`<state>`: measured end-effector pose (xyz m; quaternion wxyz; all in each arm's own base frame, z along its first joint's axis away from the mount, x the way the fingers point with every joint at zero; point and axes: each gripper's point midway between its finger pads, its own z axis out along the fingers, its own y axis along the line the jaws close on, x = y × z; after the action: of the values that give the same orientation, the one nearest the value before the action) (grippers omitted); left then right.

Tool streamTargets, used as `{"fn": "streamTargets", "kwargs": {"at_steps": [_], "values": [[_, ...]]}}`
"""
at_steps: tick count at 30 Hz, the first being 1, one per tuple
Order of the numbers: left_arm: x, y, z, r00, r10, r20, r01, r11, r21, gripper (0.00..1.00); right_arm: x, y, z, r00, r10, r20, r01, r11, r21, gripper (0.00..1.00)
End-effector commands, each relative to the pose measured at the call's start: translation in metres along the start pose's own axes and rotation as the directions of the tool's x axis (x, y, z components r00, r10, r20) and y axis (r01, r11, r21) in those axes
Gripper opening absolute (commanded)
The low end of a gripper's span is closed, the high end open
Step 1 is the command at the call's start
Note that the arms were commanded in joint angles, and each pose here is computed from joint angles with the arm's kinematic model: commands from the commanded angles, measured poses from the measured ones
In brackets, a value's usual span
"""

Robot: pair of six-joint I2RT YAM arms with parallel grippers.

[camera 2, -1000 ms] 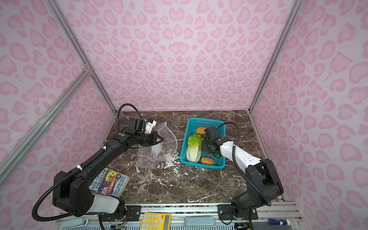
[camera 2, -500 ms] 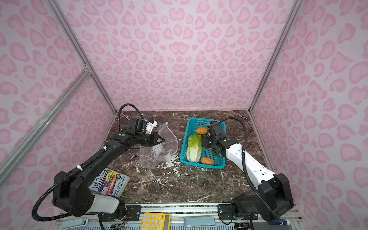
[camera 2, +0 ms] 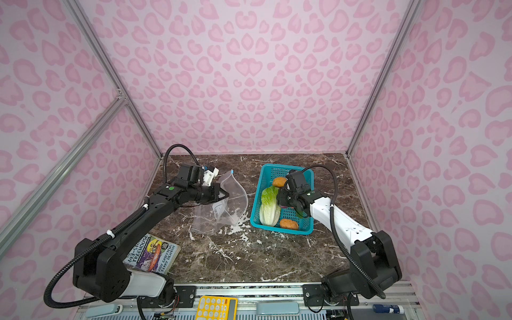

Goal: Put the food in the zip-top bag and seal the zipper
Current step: 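Carry the red onion over the open bag with the right gripper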

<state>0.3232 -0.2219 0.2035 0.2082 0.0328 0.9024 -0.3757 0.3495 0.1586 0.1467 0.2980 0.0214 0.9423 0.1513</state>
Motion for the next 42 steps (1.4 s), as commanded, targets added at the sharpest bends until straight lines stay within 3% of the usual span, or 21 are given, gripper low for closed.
{"fn": "streamTargets", "kwargs": {"at_steps": [1, 8, 14, 20, 29, 37, 42], "values": [[-0.006, -0.009, -0.002, 1.000, 0.018, 0.018, -0.019, 0.999, 0.029, 0.03, -0.012, 0.013, -0.012, 0.999, 0.006, 0.041, -0.004, 0.998, -0.059, 0.36], [-0.003, -0.012, 0.000, 1.000, 0.021, 0.005, -0.021, 0.999, 0.039, 0.03, -0.027, 0.082, -0.045, 0.993, -0.055, 0.108, 0.081, 0.963, -0.259, 0.36], [-0.001, -0.015, 0.000, 1.000, 0.029, 0.001, -0.029, 0.999, 0.046, 0.03, -0.026, 0.165, -0.061, 0.977, -0.139, 0.160, 0.199, 0.864, -0.462, 0.35], [-0.001, -0.016, -0.002, 0.999, 0.033, 0.006, -0.033, 0.998, 0.046, 0.03, -0.008, 0.209, -0.049, 0.963, -0.225, 0.149, 0.270, 0.801, -0.535, 0.34], [-0.002, -0.021, -0.005, 0.999, 0.039, 0.013, -0.040, 0.998, 0.058, 0.03, 0.011, 0.199, -0.015, 0.964, -0.245, 0.107, 0.266, 0.833, -0.486, 0.34], [-0.001, -0.022, -0.006, 0.999, 0.037, 0.010, -0.038, 0.997, 0.066, 0.03, 0.024, 0.187, 0.018, 0.923, -0.376, 0.081, 0.383, 0.879, -0.285, 0.33], [-0.002, -0.021, -0.006, 0.999, 0.036, 0.013, -0.036, 0.997, 0.062, 0.03, 0.029, 0.178, 0.037, 0.919, -0.391, 0.049, 0.392, 0.897, -0.206, 0.33]]}}
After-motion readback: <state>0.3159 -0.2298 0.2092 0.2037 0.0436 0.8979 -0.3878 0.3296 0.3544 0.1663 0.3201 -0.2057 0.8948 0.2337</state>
